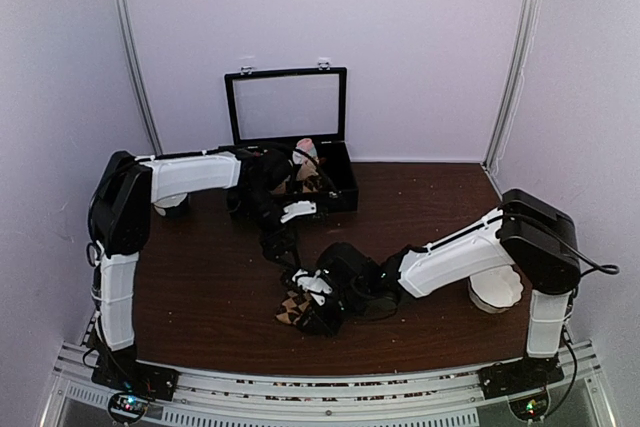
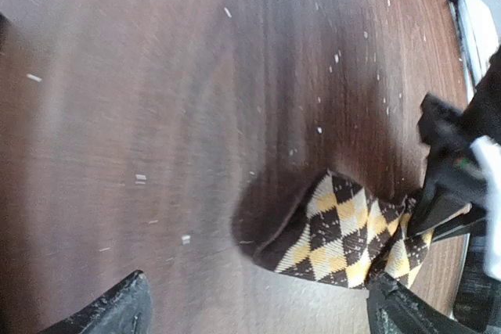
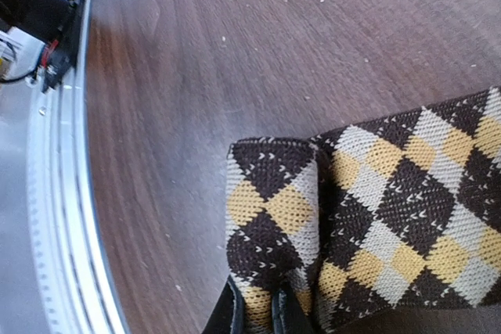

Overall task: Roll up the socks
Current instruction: Smooth out the sock at the center of the board.

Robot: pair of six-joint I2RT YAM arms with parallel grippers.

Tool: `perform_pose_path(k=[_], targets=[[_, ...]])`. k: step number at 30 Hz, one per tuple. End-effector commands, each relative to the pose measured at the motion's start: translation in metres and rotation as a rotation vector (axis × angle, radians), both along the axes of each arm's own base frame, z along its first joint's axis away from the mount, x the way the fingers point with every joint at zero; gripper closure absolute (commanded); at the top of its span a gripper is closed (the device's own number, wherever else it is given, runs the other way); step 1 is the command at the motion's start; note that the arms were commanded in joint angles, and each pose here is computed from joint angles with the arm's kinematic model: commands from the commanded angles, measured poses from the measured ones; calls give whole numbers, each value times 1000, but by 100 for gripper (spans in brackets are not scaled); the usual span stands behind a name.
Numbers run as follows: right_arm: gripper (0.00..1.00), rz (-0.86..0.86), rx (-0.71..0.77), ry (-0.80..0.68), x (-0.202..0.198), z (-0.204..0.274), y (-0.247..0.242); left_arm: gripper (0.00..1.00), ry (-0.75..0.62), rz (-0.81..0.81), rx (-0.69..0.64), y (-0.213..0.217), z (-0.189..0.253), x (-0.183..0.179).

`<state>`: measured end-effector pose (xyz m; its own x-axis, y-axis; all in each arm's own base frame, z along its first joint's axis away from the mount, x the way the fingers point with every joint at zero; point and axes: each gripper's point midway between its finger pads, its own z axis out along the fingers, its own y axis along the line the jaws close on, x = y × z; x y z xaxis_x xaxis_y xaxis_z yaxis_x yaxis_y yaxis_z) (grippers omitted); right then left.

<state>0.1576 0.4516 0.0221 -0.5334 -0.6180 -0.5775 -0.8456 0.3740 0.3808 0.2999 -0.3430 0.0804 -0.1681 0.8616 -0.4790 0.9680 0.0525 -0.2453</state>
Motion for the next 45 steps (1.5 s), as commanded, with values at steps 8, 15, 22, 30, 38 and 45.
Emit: perform_pose_path(k=[8,15,22,30,38,45], targets=[[100,-181,-409,540,-61,-121,-108,2,-322,351,-106,30,120,72],[100,-234,-322,586,-45,-113,-99,2,-273,475,-154,87,114,84],[100,-257,-206,694,-38,-103,-86,2,-290,79,-205,55,72,-22],[100,-355,-111,801,-20,-96,-85,25,-250,-338,-19,26,-16,-130],[100,-375,-67,811,-13,-88,-75,31,-386,-331,9,3,-29,-125],[100,-373,-75,758,-12,-84,-75,31,-336,-267,27,5,-23,-120]])
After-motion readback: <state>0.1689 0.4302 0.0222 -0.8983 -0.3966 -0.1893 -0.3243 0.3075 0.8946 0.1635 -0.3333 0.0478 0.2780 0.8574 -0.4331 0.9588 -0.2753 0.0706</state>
